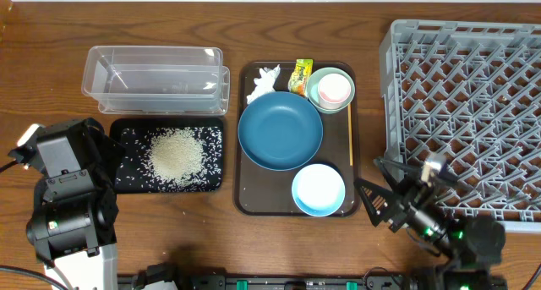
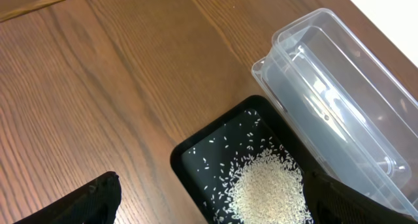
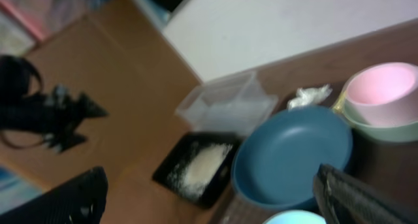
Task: Sort waste into correct bins and load items into the dishwasher rack
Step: 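Reach the right gripper to the light-blue bowl and grasp its rim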
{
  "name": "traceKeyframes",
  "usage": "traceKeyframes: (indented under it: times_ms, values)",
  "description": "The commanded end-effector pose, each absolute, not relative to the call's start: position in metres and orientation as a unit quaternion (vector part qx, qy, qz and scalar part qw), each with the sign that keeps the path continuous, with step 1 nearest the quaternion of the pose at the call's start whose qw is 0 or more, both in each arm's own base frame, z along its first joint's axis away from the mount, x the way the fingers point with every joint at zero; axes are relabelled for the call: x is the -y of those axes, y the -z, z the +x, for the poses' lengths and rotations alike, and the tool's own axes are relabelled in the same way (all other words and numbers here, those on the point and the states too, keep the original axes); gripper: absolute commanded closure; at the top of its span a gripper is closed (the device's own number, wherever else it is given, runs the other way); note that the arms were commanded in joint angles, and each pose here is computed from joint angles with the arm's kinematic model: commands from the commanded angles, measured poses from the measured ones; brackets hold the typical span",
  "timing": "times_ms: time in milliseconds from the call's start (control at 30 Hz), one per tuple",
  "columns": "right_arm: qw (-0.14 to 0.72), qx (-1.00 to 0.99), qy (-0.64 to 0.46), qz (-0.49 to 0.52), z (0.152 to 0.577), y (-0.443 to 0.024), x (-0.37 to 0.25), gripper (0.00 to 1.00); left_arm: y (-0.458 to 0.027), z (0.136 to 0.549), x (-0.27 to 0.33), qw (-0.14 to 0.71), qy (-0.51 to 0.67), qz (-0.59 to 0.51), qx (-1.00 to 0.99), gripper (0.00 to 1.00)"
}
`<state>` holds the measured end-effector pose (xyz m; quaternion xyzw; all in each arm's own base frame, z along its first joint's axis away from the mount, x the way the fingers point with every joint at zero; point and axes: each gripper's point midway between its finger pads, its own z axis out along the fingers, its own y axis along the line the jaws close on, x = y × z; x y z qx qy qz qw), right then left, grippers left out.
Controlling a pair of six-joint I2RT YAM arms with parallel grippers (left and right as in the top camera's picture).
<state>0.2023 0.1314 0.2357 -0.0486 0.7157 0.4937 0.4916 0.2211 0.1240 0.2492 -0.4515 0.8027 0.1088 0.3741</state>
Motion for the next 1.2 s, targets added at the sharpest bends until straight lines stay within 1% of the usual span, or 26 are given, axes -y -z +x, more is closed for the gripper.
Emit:
traceKeyframes:
  times_ms: [0,133,267,367,467,633,700,767,833,900,933,1033,1133,1167]
  values:
    - [0.462,-0.729,-0.488,-0.133,0.202,-0.261,-0.147,0.01,-0.257,0.221,-0.126,0.384,-0.107,-0.457,-0.795,0.09]
    - [0.388,-0.799,-0.432,-0.158,0.221,-0.26,-0.156,0.01,-0.257,0.221,-0.126,0.384,-0.107,-0.457,-0.795,0.09]
    - [0.315,-0.899,-0.267,-0.142,0.235,-0.231,-0.147,0.01,-0.257,0.221,-0.126,0.384,-0.107,-0.457,-0.795,0.09]
    - [0.276,-0.934,-0.182,-0.139,0.232,-0.218,-0.153,0.01,-0.257,0.221,-0.126,0.384,-0.107,-0.457,-0.795,0.09]
    - [0.244,-0.943,-0.161,-0.158,0.222,-0.202,-0.176,0.01,-0.257,0.221,-0.126,0.384,-0.107,-0.457,-0.795,0.09]
    - [0.194,-0.929,-0.194,-0.247,0.197,-0.18,-0.235,0.01,-0.257,0.221,-0.126,0.384,-0.107,-0.457,-0.795,0.09]
    - [0.174,-0.927,-0.194,-0.271,0.188,-0.168,-0.25,0.01,-0.257,0.221,-0.126,0.384,-0.107,-0.457,-0.795,0.09]
    - [0.164,-0.929,-0.175,-0.282,0.189,-0.155,-0.255,0.02,-0.257,0.221,-0.126,0.384,-0.107,-0.457,-0.795,0.09]
    - [0.151,-0.936,-0.151,-0.281,0.191,-0.139,-0.256,0.14,-0.257,0.221,-0.126,0.384,-0.107,-0.457,-0.795,0.09]
    - [0.128,-0.944,-0.138,-0.269,0.192,-0.124,-0.256,0.31,-0.257,0.221,-0.126,0.384,-0.107,-0.457,-0.795,0.09]
    - [0.116,-0.949,-0.132,-0.26,0.192,-0.116,-0.256,0.37,-0.257,0.221,-0.126,0.384,-0.107,-0.457,-0.795,0.09]
    - [0.086,-0.956,-0.113,-0.256,0.191,-0.094,-0.256,0.4,-0.257,0.221,-0.126,0.384,-0.107,-0.457,-0.795,0.09]
    - [0.064,-0.96,-0.097,-0.255,0.191,-0.078,-0.255,0.48,-0.257,0.221,-0.126,0.384,-0.107,-0.457,-0.795,0.09]
    - [0.056,-0.961,-0.092,-0.254,0.19,-0.072,-0.255,0.49,-0.257,0.221,-0.126,0.384,-0.107,-0.457,-0.795,0.09]
